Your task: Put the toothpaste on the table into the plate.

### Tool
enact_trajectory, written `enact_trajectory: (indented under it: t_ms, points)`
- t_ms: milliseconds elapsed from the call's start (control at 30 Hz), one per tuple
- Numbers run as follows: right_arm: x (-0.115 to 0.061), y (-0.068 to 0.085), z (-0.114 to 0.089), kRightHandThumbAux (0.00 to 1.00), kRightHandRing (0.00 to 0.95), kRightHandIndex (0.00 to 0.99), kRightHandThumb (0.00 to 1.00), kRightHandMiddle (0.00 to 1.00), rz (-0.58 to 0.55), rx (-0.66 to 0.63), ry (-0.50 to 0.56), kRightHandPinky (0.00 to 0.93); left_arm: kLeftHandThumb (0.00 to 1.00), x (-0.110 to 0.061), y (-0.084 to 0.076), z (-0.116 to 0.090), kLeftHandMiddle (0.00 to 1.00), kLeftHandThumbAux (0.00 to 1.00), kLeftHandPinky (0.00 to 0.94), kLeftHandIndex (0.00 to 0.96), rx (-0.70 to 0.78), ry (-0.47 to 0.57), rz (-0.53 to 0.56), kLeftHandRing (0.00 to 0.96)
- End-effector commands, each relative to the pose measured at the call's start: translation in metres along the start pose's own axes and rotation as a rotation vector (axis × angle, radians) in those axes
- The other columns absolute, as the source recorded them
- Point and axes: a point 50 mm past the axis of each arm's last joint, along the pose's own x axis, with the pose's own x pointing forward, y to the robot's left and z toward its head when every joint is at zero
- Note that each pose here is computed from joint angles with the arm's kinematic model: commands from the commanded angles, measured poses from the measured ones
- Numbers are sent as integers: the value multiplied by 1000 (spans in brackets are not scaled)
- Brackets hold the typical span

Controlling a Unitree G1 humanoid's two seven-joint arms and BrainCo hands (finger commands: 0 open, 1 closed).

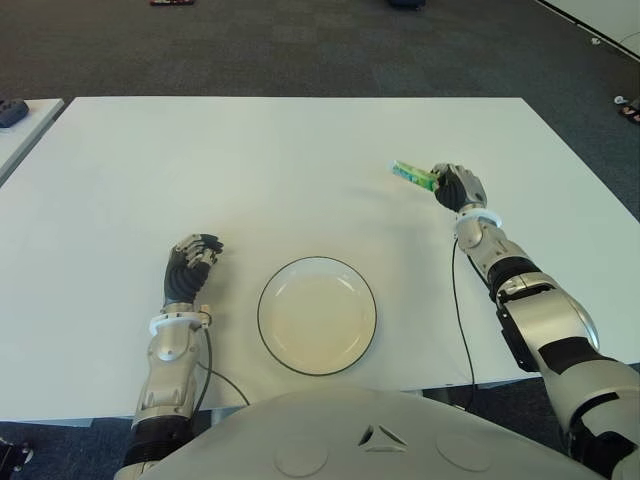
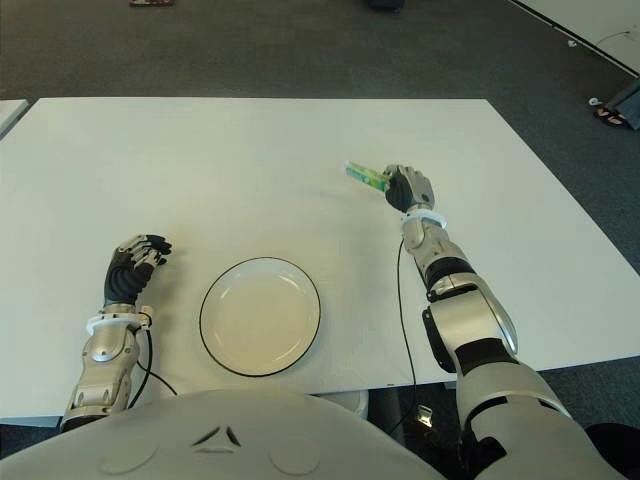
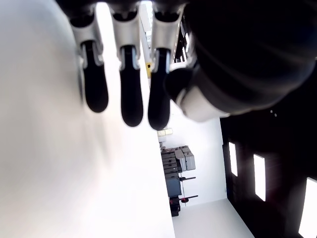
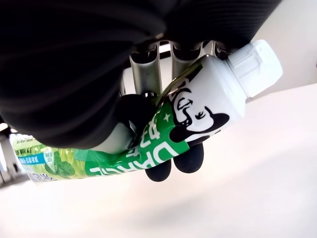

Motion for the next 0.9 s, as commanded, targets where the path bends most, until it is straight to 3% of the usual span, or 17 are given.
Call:
enact_trajectory:
  t_ms: [33,467,900]
  points:
    - [2,-1,14,726,870,439,702,869,-7,137,-57,865,708,3,-4,-1,461,720,421,422,6,1,-10,442]
    - [-15,-4,61,724,858,438,702,866,27,466,-244,837,708,4,-5,-1,449,719,427,422,5,9,-23,437]
    - [-56,4,102,723,855,438,704,861,203,535,-485,845,706,4,-6,-1,439,720,415,421,4,11,-16,432]
